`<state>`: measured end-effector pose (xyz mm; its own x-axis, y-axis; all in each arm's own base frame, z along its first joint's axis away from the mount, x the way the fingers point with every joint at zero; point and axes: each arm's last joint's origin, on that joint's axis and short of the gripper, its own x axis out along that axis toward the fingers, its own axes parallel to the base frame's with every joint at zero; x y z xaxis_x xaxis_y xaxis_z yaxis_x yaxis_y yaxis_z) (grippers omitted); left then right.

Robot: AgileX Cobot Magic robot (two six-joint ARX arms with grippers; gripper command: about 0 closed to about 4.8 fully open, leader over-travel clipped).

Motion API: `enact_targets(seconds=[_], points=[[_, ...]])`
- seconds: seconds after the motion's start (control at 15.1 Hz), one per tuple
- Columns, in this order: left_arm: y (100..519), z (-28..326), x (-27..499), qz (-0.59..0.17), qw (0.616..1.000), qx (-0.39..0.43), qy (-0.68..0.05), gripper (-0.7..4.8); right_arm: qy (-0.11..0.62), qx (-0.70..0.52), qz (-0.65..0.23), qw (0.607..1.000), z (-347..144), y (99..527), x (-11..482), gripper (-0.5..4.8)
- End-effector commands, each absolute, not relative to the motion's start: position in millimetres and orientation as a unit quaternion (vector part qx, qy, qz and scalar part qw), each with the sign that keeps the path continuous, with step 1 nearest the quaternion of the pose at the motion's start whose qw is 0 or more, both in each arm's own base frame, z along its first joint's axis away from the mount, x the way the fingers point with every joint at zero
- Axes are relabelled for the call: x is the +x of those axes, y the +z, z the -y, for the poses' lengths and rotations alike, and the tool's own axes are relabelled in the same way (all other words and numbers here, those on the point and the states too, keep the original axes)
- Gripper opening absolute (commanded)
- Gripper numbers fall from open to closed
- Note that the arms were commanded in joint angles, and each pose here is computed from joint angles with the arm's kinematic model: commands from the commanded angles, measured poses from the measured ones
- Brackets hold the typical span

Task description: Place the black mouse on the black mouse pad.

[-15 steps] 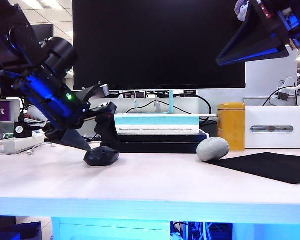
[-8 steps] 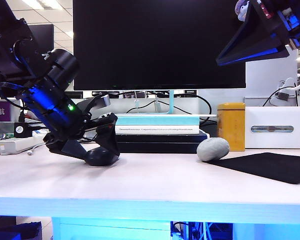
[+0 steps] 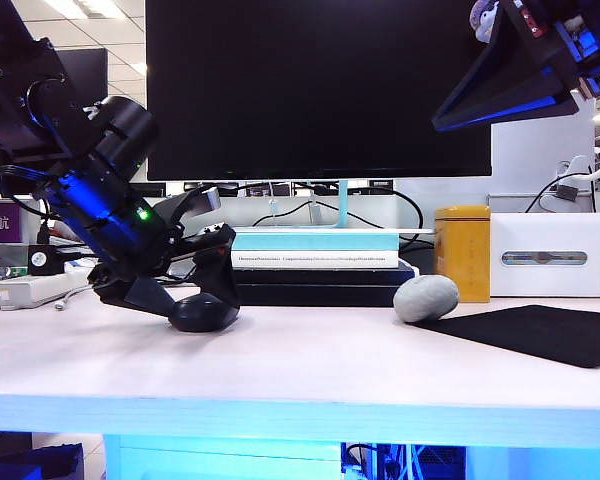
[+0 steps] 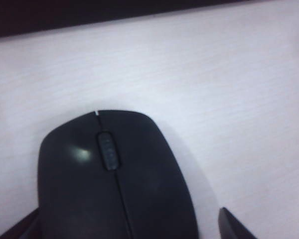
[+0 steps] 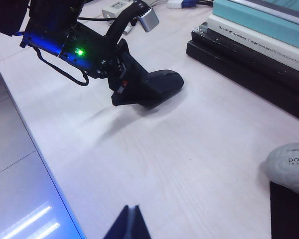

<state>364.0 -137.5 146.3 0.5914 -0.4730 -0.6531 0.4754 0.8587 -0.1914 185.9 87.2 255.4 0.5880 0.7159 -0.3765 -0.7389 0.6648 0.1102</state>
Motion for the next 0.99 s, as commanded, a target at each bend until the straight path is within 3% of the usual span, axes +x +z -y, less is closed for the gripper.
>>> enact_targets(seconds=[0.07,0.6,0.73,0.86,0.99], points=[[145.1,137.8,365.4,-0.361,0.894,0.002,-0.265,4.79,0.412,-0.030,-0.189,0.891,-87.5,258.7,186.2,-0.06],[144.8,137.7,365.2,-0.362,0.894,0.002,-0.265,4.79,0.412,-0.030,-0.189,0.891,-87.5,258.7,186.2,-0.06],[144.7,137.7,365.1,-0.362,0.894,0.002,-0.265,4.43,0.412,-0.030,-0.189,0.891,-87.5,258.7,186.2,-0.06],[144.7,137.7,365.1,-0.362,0.894,0.002,-0.265,3.60,0.412,-0.030,-0.189,0.891,-87.5,258.7,186.2,-0.06],[144.7,137.7,365.1,-0.362,0.894,0.002,-0.265,3.39,0.412,-0.030,-0.189,0.891,-87.5,258.7,186.2,-0.06]])
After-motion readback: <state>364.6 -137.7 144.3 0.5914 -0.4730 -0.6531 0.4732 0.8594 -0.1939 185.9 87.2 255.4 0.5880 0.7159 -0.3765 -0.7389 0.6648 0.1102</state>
